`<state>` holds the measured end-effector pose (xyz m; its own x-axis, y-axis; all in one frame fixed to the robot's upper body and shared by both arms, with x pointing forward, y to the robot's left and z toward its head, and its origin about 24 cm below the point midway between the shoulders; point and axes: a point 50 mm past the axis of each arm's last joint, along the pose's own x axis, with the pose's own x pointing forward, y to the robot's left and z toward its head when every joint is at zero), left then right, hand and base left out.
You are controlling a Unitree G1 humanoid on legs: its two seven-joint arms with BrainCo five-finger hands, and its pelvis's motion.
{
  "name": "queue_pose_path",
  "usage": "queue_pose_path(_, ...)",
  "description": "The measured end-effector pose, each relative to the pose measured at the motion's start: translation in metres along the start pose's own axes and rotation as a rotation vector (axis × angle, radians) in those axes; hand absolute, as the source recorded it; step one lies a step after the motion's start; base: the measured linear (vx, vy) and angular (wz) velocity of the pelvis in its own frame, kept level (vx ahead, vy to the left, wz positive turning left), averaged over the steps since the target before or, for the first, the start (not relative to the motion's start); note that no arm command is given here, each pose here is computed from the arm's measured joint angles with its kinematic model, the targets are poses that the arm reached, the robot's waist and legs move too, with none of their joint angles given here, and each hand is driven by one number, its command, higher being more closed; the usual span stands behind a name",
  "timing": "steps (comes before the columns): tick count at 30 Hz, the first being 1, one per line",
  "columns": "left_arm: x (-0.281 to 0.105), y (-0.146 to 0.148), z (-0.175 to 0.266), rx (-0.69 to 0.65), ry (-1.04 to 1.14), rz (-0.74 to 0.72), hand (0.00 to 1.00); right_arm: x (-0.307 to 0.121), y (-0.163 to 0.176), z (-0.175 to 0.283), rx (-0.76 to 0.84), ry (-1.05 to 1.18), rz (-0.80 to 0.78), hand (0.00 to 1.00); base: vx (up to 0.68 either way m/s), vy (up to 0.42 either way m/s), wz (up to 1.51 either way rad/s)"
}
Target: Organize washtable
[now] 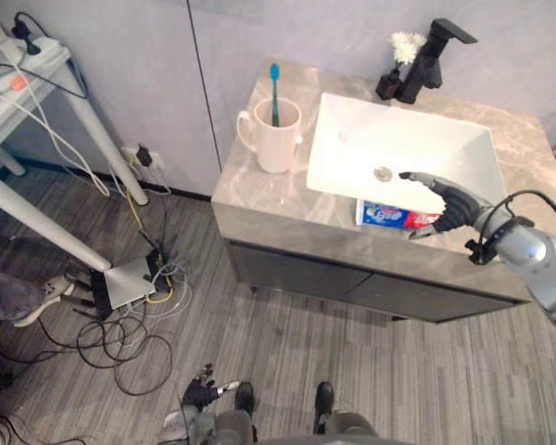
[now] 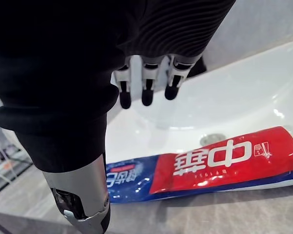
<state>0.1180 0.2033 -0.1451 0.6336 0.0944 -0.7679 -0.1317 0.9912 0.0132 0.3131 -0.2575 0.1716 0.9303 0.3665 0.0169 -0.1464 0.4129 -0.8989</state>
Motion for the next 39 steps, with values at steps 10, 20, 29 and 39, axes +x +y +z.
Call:
queue_pose_path(10, 0.000, 0.000, 0.001, 0.007, -0.001, -0.004, 0.00, -0.002, 0.000, -0.011, 0.009, 0.058, 0.000, 0.00, -0.01, -0.004, 0.00)
queue_pose_path(20, 0.001, -0.002, 0.001, 0.022, -0.002, -0.013, 0.00, -0.004, -0.001, -0.019, 0.016, 0.096, -0.008, 0.00, 0.00, 0.000, 0.00)
queue_pose_path(29, 0.001, -0.004, 0.002, 0.006, -0.004, -0.017, 0.00, -0.008, -0.007, -0.031, 0.016, 0.155, -0.025, 0.00, -0.02, 0.005, -0.03)
queue_pose_path(39, 0.001, -0.005, 0.003, -0.003, -0.008, -0.018, 0.00, -0.008, -0.011, -0.034, 0.016, 0.169, -0.041, 0.00, -0.03, -0.013, -0.02)
